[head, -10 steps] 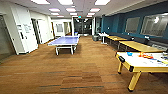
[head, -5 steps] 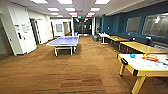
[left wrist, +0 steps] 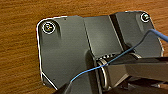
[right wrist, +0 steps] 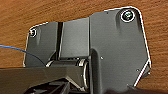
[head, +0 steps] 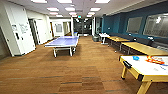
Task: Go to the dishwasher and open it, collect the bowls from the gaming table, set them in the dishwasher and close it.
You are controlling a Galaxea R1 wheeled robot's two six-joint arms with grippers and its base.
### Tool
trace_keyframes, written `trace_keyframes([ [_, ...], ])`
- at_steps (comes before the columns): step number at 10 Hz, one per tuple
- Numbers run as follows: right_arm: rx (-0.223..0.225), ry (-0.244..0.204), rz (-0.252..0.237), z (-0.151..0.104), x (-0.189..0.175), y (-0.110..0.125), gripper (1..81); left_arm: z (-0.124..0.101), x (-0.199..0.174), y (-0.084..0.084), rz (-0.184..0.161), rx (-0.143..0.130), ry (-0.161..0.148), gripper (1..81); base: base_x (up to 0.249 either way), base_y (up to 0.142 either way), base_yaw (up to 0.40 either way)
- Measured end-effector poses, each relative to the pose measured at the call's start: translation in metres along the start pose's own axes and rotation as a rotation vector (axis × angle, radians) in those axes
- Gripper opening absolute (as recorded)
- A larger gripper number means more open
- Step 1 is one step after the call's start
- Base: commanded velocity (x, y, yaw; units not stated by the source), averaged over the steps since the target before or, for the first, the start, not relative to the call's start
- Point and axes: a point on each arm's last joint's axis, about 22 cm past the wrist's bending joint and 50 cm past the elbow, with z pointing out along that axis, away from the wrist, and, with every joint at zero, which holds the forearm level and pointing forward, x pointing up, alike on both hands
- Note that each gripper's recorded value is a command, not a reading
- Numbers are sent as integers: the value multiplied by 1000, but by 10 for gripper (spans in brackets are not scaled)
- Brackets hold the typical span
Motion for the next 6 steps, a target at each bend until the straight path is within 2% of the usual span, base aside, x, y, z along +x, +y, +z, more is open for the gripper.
trace_keyframes([
  [5,0,0,0,0,0,0,811,0,0,0,1,0,-1,811,254,0,0],
  [6,-1,-1,0,0,0,1,811,0,-1,0,1,-1,-2,811,248,61,0],
])
